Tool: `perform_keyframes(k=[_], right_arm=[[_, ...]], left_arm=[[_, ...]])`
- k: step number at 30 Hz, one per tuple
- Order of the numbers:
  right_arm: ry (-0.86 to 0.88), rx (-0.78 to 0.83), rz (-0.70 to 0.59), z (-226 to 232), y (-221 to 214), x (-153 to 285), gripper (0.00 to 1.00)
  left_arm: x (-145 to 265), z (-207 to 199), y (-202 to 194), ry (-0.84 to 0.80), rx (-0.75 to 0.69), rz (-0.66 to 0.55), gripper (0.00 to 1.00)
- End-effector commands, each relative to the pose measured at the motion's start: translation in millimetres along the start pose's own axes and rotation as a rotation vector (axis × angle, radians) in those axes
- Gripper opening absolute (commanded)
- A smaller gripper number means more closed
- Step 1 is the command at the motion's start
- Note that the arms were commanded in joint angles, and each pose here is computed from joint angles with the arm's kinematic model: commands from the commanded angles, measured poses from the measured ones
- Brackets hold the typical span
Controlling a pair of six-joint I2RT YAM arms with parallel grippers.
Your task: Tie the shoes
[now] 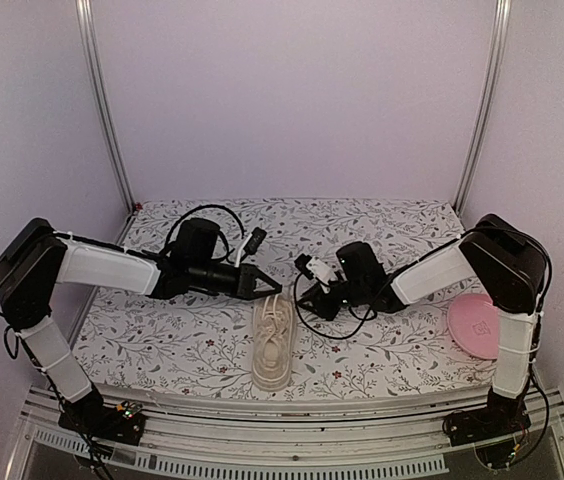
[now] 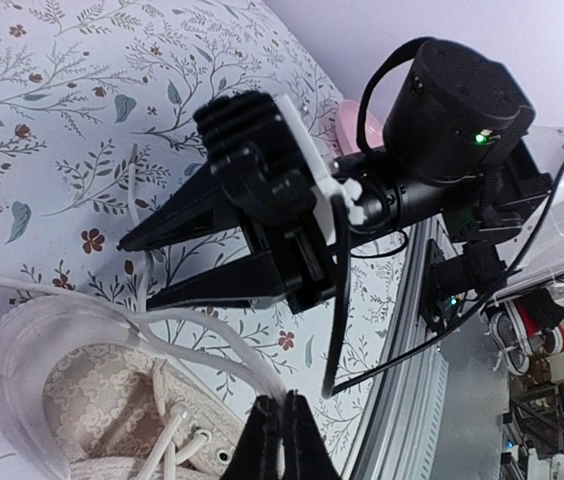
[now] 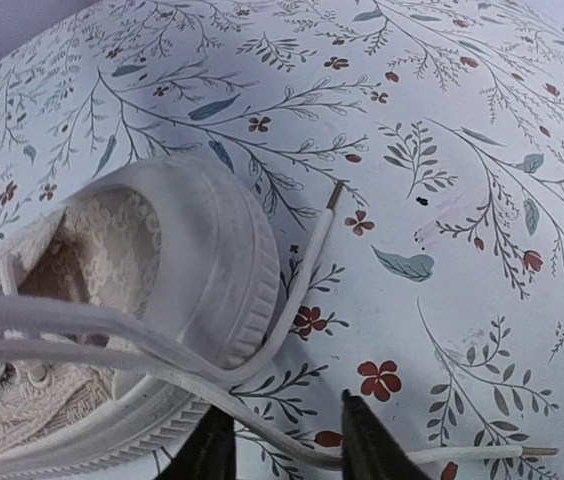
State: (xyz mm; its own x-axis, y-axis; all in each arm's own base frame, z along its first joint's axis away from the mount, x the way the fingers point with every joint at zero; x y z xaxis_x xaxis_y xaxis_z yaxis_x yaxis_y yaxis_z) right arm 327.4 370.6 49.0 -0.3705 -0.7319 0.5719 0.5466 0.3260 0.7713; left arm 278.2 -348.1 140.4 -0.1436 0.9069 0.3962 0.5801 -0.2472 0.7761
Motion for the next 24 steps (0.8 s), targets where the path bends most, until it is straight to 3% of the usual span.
perform_keyframes(k=[1,4,14,24], right_arm=[[-0.01,0.004,0.036,-2,-8,4,0.19],[0.016,-0.011,0.033,4,-9,15,0.03],[0.077,-0.074,-0.03,32,9,75,0.02],[0.386,-0.116,-0.071,123,31,130,0.02]], left_arm=[[5,-5,9,0.014,-0.016,-0.03,0.0],[5,-5,9,0.016,-0.013,-0.036,0.0],[10,3,6,0.086,-0.014,-0.047,0.0],[10,1,9,0.085,-0.021,-0.064,0.0]])
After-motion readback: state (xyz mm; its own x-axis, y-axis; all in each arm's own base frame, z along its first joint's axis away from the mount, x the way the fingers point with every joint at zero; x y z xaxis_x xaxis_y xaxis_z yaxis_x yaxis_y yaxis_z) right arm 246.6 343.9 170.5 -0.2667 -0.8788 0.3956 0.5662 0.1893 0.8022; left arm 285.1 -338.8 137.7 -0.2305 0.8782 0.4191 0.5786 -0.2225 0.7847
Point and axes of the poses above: each gripper's point midway between its finger pads, its own x axis back along the fingers, its own z axis along the line the jaws close on, y = z × x, the point moved 2 cm from there along x, back along the fingers, and after that the axes turned 15 degrees about -x, right-handed, at the moved point
